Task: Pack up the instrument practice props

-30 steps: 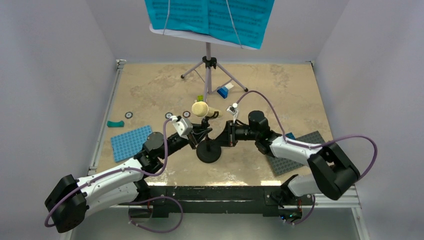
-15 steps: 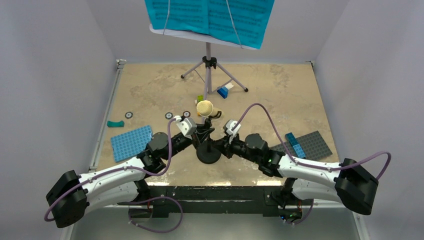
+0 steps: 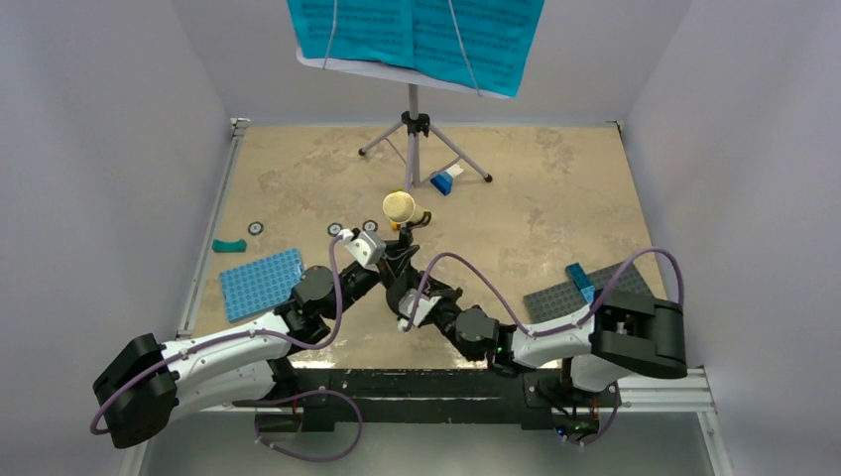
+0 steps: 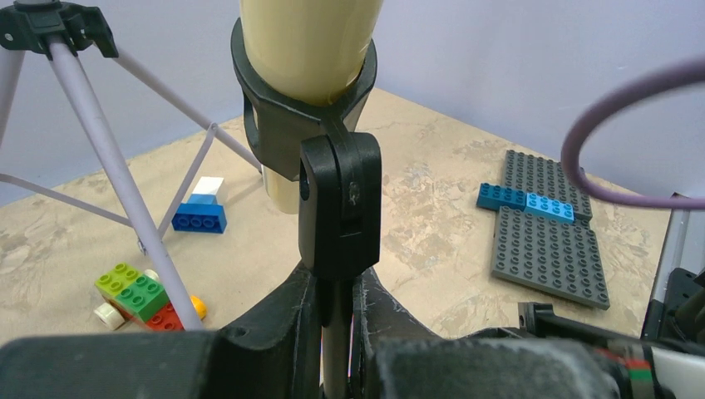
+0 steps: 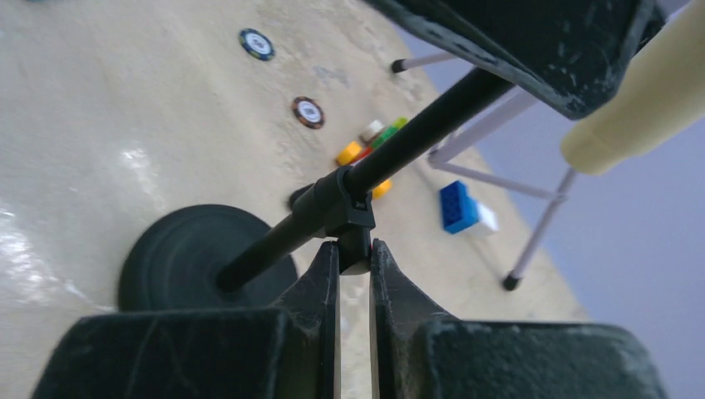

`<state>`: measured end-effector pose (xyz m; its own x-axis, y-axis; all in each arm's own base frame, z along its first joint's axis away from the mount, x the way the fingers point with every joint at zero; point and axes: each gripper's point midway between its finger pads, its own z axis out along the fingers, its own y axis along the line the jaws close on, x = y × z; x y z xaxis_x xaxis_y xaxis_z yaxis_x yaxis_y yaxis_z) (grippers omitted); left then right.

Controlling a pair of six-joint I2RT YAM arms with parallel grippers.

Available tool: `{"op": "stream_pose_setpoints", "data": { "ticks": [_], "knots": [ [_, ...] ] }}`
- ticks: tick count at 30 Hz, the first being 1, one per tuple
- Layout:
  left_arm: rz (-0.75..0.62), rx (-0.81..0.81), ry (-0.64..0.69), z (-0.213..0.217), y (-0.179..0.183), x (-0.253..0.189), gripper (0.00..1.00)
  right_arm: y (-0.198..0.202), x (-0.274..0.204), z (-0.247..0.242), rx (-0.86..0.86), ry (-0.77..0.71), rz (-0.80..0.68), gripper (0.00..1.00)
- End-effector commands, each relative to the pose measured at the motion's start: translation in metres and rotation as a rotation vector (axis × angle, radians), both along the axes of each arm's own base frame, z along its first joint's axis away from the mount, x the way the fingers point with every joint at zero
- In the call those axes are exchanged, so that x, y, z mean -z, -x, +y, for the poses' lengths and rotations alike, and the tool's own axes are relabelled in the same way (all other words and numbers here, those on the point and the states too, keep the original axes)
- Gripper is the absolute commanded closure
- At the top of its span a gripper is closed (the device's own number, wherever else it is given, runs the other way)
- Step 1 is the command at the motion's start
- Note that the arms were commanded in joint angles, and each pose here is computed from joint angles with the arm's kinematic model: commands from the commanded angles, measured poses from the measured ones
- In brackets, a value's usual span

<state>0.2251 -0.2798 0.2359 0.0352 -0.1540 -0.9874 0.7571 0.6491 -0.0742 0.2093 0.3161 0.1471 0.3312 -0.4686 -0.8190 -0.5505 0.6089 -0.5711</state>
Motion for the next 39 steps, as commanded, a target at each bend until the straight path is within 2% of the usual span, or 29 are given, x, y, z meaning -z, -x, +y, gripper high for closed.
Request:
{"op": "stream_pose_setpoints", "data": {
  "ticks": [1,4,7,8,10,11,12,13,17,23,26,34,39],
  "knots": [
    [0.145,0.112,-0.054,-0.012,0.027,0.047,1.0,-0.022,-0.033,-0.02,0.223,0.09,-0.228,1.0],
    [0.149,0.114,-0.047,-0.012,0.028,0.049,1.0,-0.021,-0.041,-0.021,0.232,0.058,-0.218,1.0],
    [0.147,0.113,-0.046,-0.011,0.028,0.049,1.0,-0.009,-0.038,-0.008,0.14,-0.042,-0.007,0.98],
    [0.143,0.09,-0.043,-0.008,0.025,0.048,1.0,-0.003,-0.029,-0.007,0.106,-0.011,0.072,0.85],
    [0.135,0.077,-0.042,-0.007,0.023,0.046,1.0,0.002,-0.038,-0.007,0.075,-0.064,0.133,0.47],
    [0.133,0.071,-0.043,-0.006,0.022,0.045,1.0,0.006,-0.044,-0.009,0.055,-0.084,0.149,0.34],
    [0.128,0.069,-0.041,-0.006,0.021,0.044,1.0,0.009,-0.047,-0.008,0.036,-0.093,0.17,0.25],
    [0.125,0.065,-0.04,-0.006,0.021,0.042,1.0,0.012,-0.05,-0.01,0.028,-0.108,0.197,0.21],
    [0.114,0.049,-0.044,-0.005,0.017,0.039,1.0,0.023,-0.053,-0.018,-0.008,-0.201,0.34,0.17],
    [0.084,0.006,-0.033,-0.001,0.01,0.028,1.0,0.022,-0.053,-0.039,-0.085,-0.575,0.781,0.19],
    [0.061,-0.014,-0.017,0.002,0.008,0.021,1.0,0.022,-0.057,-0.04,-0.162,-0.695,0.966,0.19],
    [0.003,-0.015,0.0,0.001,0.009,0.008,1.0,0.027,-0.067,-0.018,-0.372,-0.871,1.327,0.18],
    [-0.021,-0.016,-0.007,0.001,0.012,0.006,1.0,0.027,-0.054,-0.008,-0.408,-0.864,1.479,0.2]
  ]
}}
